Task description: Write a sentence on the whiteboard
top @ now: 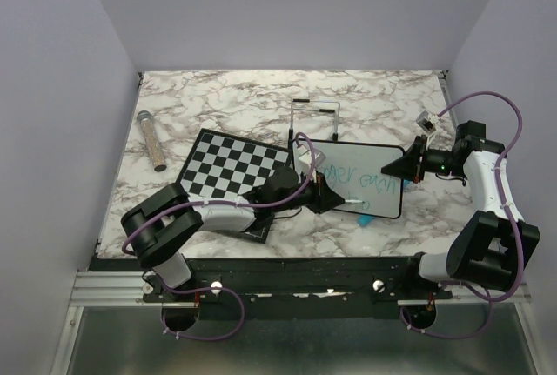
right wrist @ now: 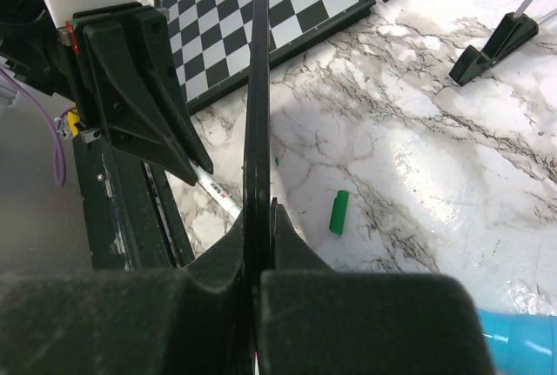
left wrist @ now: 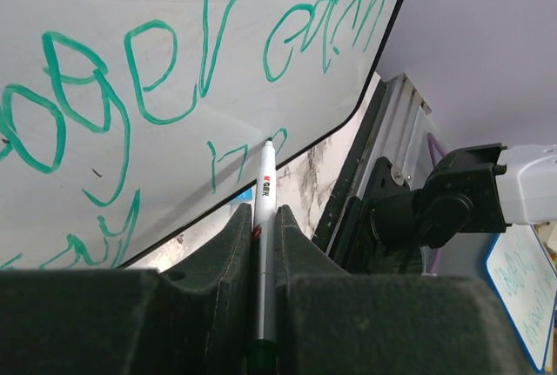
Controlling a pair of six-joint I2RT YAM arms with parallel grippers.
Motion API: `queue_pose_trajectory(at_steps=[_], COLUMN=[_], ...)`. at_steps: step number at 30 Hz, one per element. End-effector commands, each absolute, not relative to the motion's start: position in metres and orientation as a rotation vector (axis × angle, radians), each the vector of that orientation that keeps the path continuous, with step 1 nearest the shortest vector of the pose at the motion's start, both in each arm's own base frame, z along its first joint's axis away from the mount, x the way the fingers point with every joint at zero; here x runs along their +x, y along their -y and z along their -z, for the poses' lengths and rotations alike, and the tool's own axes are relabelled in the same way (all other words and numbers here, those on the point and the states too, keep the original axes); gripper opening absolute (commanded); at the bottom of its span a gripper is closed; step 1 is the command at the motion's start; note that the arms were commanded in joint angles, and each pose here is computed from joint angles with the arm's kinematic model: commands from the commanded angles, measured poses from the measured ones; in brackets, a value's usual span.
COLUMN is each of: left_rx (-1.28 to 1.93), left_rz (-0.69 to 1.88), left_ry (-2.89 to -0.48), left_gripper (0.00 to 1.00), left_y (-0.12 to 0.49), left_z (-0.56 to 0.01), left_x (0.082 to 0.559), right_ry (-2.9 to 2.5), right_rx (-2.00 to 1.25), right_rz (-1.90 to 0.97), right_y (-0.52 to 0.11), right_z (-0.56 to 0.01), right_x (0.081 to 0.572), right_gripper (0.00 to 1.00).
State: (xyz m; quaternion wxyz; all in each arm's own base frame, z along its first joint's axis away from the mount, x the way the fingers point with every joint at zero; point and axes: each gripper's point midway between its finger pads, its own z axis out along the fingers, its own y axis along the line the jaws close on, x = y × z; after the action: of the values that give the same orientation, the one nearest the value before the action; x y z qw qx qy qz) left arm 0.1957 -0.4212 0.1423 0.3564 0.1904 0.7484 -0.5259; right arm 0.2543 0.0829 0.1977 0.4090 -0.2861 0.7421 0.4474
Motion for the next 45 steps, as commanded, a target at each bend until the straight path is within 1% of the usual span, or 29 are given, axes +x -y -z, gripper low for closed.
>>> queue_pose_trajectory(at_steps=[1, 5, 15, 25, 45], left_rx=[0.496, 0.503, 0.565, 0.521, 0.485], left_rz=[1.408, 1.423, 1.556, 1.507, 1.445], left_ry=[-1.865, -1.853, -1.774, -1.828, -1.880], left_gripper=[0.00, 0.00, 0.00, 0.00, 0.00], left_y=[0.425, 0.427, 0.437, 0.444, 0.446], left_z=[-0.158, -0.162, -0.185, -0.166, -0.151], left_x=[0.196, 0.195, 0.178, 0.189, 0.200], right_ry=[-1.822, -1.821, -1.824, -1.821, -1.820], right_rx=[-0.730, -0.731, -0.729, -0.732, -0.730], right_rz=[-1.150, -1.153, -1.154, -1.151, -1.151], right_y=[-0.088, -0.088, -0.088, -0.088, -0.088], right_z=[-0.204, -0.204, -0.203, -0.204, -0.204], right_x=[0.253, 0.253, 0.253, 0.253, 0.253], right_gripper=[0.00, 0.00, 0.01, 0.01, 0.01])
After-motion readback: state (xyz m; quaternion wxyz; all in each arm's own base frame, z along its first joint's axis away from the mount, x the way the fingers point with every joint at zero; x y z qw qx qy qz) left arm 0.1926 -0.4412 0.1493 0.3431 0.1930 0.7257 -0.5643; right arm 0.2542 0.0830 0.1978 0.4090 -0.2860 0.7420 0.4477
